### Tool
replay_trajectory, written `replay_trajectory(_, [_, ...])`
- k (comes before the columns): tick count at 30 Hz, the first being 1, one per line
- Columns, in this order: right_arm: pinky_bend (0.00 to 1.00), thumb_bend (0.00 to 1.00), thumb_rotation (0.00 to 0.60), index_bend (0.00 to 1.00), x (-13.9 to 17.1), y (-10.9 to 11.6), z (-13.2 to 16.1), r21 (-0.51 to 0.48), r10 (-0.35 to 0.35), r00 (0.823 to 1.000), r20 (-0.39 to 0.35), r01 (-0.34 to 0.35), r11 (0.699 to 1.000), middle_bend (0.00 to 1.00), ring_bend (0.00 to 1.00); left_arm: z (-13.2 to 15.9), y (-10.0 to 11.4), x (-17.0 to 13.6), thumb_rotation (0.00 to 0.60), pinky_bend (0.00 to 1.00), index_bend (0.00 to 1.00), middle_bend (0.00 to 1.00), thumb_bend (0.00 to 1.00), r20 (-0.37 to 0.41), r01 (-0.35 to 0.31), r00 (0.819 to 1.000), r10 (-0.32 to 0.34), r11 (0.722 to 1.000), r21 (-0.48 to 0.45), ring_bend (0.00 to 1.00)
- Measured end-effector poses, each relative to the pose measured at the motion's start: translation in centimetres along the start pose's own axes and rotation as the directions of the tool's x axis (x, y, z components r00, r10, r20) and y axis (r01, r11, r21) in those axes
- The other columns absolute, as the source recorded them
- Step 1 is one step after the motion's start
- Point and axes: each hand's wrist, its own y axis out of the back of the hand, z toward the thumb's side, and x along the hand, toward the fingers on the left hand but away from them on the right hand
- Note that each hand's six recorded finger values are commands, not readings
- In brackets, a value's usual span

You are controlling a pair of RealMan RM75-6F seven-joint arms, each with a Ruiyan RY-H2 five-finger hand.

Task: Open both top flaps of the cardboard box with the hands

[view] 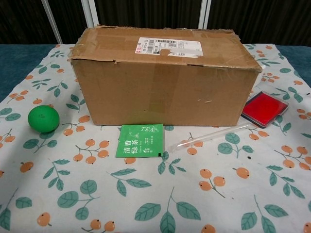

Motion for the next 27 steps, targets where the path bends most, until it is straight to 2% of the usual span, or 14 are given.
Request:
replay_trajectory(4, [0.25, 0.70, 0.600, 0.00, 0.4, -0.8, -0.3, -0.038, -0.021, 1.000, -0.019, 0.021, 0.999, 0.00, 0.00, 3.2, 2.3, 3.0, 0.600, 0.00, 0.00, 0.00, 0.57, 0.073, -0.005, 0.997, 0.005, 1.000, 0.007, 0.00])
replay_trajectory(7, [0.25, 0.70, 0.600, 0.00, 0.5, -1.3, -0.4, -0.072, -0.024, 0.999, -0.023, 0.022, 0.997, 0.00, 0.00, 5.1, 3.5, 5.2, 0.600, 0.00, 0.00, 0.00, 0.57, 0.100, 0.006, 0.995, -0.007, 1.000, 0.005, 0.00])
replay_trajectory(13, [0.25, 0.70, 0.600, 0.00, 0.6, -1.7, -0.8, -0.121, -0.019, 1.000, -0.008, 0.017, 0.992, 0.00, 0.00, 9.1, 5.2, 9.9, 0.600, 0.00, 0.00, 0.00, 0.62, 0.132, 0.078, 0.988, -0.074, 0.997, -0.022, 0.00])
replay_trajectory(18, [0.25, 0.70, 0.600, 0.00, 0.5, -1.6, -1.2, -0.146, -0.020, 1.000, 0.007, 0.020, 0.989, 0.00, 0.00, 12.8, 6.2, 14.2, 0.600, 0.14, 0.01, 0.02, 0.81, 0.154, 0.146, 0.978, -0.143, 0.989, -0.008, 0.02])
replay_trajectory(23, [0.25, 0.70, 0.600, 0.00, 0.4, -1.7, -1.4, -0.160, -0.016, 1.000, 0.015, 0.019, 0.987, 0.00, 0.00, 17.3, 7.2, 18.4, 0.600, 0.29, 0.11, 0.16, 0.96, 0.165, 0.194, 0.968, -0.192, 0.981, 0.001, 0.15])
replay_trajectory(27, [0.25, 0.70, 0.600, 0.00, 0.4, -1.7, -1.4, -0.175, -0.016, 1.000, 0.011, 0.018, 0.984, 0.00, 0.00, 20.8, 7.1, 20.8, 0.600, 0.35, 0.17, 0.23, 1.00, 0.173, 0.202, 0.963, -0.207, 0.978, 0.045, 0.21])
